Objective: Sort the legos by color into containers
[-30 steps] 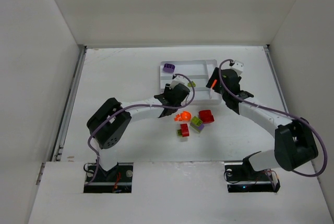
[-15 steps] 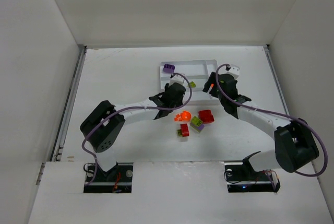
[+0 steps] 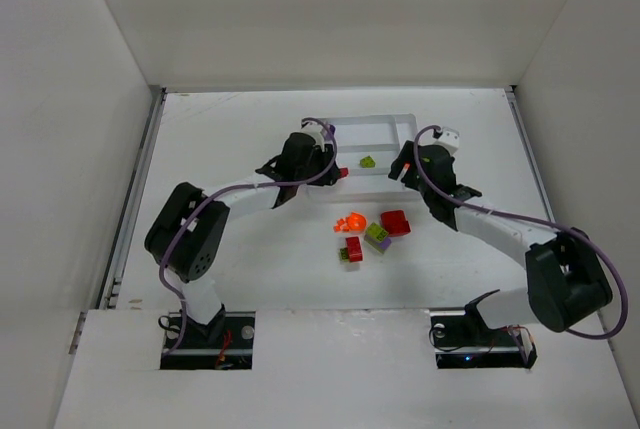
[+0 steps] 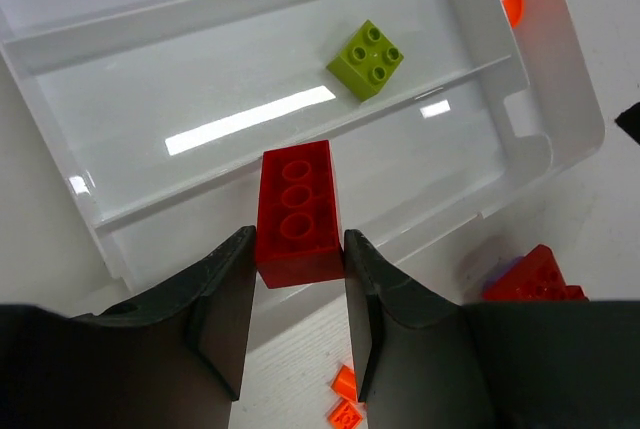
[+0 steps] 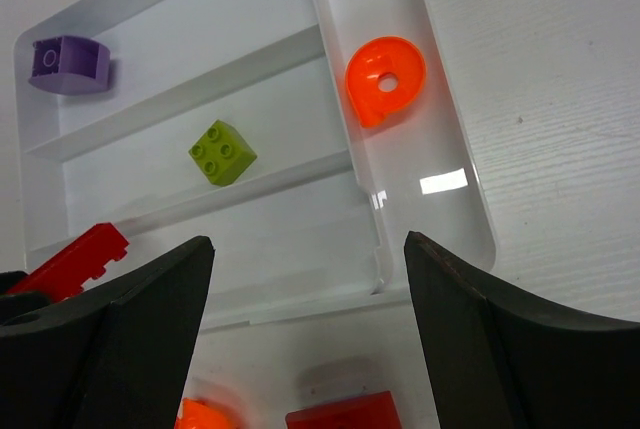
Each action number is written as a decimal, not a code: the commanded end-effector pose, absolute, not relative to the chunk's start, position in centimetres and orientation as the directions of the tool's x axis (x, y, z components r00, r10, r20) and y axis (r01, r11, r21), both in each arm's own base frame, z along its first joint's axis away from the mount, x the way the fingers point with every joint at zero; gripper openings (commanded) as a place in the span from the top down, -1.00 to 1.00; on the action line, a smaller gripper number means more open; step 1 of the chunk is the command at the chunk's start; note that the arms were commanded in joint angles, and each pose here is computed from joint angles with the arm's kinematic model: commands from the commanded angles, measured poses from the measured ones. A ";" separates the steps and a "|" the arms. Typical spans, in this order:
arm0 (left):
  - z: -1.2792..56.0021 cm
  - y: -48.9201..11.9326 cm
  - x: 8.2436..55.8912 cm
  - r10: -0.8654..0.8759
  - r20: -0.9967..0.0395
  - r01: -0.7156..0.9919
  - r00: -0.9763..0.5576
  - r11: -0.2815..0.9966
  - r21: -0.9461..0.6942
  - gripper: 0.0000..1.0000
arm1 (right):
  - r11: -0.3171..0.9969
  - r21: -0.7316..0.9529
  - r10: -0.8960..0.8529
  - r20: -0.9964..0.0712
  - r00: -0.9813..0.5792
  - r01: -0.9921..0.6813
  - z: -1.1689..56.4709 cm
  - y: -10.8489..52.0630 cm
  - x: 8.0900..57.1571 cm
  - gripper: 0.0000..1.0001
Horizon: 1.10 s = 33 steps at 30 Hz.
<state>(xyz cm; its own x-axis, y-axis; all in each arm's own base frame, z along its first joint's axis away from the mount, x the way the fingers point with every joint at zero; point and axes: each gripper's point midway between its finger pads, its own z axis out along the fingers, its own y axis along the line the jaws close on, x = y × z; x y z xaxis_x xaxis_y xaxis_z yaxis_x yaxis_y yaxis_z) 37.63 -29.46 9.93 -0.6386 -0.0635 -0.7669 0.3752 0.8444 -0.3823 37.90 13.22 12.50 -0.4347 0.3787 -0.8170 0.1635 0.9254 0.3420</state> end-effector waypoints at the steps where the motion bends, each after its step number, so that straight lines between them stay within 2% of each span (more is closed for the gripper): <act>1: 10.6 -31.5 37.5 -0.070 -0.736 0.435 -0.673 0.768 -0.471 0.54 | 0.905 0.407 0.424 -0.831 -0.360 0.125 15.3 13.8 38.4 -0.65; 5: 9.3 -31.2 37.2 -0.051 -0.719 0.419 -0.693 0.783 -0.459 0.45 | 0.904 0.410 0.425 -0.832 -0.357 0.123 15.5 13.7 38.3 -0.66; 7: 8.9 -30.6 37.5 -0.060 -0.720 0.391 -0.691 0.807 -0.442 0.26 | 0.904 0.412 0.426 -0.832 -0.354 0.118 15.6 13.8 38.2 -0.67; 12: 9.5 -29.0 38.2 -0.074 -0.749 0.350 -0.659 0.851 -0.392 0.15 | 0.903 0.414 0.427 -0.834 -0.350 0.116 15.8 13.7 38.1 -0.69; 16: 10.7 -27.3 38.4 -0.095 -0.784 0.312 -0.613 0.883 -0.350 -0.13 | 0.905 0.414 0.422 -0.842 -0.336 0.101 16.6 13.7 37.9 -0.64; 17: 11.2 -26.9 38.3 -0.104 -0.795 0.301 -0.598 0.890 -0.342 -0.17 | 0.906 0.414 0.418 -0.844 -0.335 0.088 16.9 14.0 37.7 -0.59; 19: 12.5 -25.9 38.1 -0.137 -0.812 0.274 -0.568 0.899 -0.343 -0.17 | 0.912 0.408 0.397 -0.850 -0.345 0.045 17.4 15.2 36.7 -0.31; 20: 13.2 -25.5 37.8 -0.158 -0.820 0.260 -0.550 0.901 -0.347 -0.17 | 0.912 0.408 0.391 -0.851 -0.350 0.027 17.7 15.7 36.2 -0.14; 21: 14.0 -25.1 37.5 -0.178 -0.829 0.251 -0.530 0.901 -0.354 -0.17 | 0.914 0.405 0.376 -0.852 -0.365 -0.004 17.9 16.7 35.2 0.14; 22: 14.8 -24.7 36.9 -0.204 -0.836 0.244 -0.509 0.897 -0.367 -0.13 | 0.915 0.401 0.360 -0.851 -0.381 -0.032 18.0 17.5 34.2 0.30; 24: 15.8 -24.2 35.7 -0.243 -0.838 0.240 -0.488 0.886 -0.397 -0.05 | 0.919 0.387 0.321 -0.849 -0.420 -0.079 17.9 19.1 32.2 0.51; 26: 16.0 -23.5 34.3 -0.274 -0.831 0.232 -0.485 0.875 -0.424 0.03 | 0.921 0.367 0.268 -0.839 -0.473 -0.129 17.0 20.7 29.6 0.59; 29: 15.3 -22.4 32.3 -0.315 -0.806 0.207 -0.502 0.861 -0.465 0.14 | 0.919 0.342 0.182 -0.807 -0.562 -0.194 14.6 22.9 25.6 0.51; 33: 14.1 -22.0 29.6 -0.321 -0.790 0.218 -0.522 0.845 -0.488 0.15 | 0.918 0.323 0.102 -0.752 -0.652 -0.229 12.0 24.2 20.8 -0.11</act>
<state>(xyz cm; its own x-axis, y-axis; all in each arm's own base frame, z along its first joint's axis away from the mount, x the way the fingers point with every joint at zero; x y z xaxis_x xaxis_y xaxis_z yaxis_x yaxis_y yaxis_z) 30.82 -22.03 14.34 -0.5207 -0.2812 -0.8061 0.2295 0.8633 -0.4494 23.48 25.29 14.63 -0.5828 0.1577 -0.7972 -0.2663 0.8897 0.3707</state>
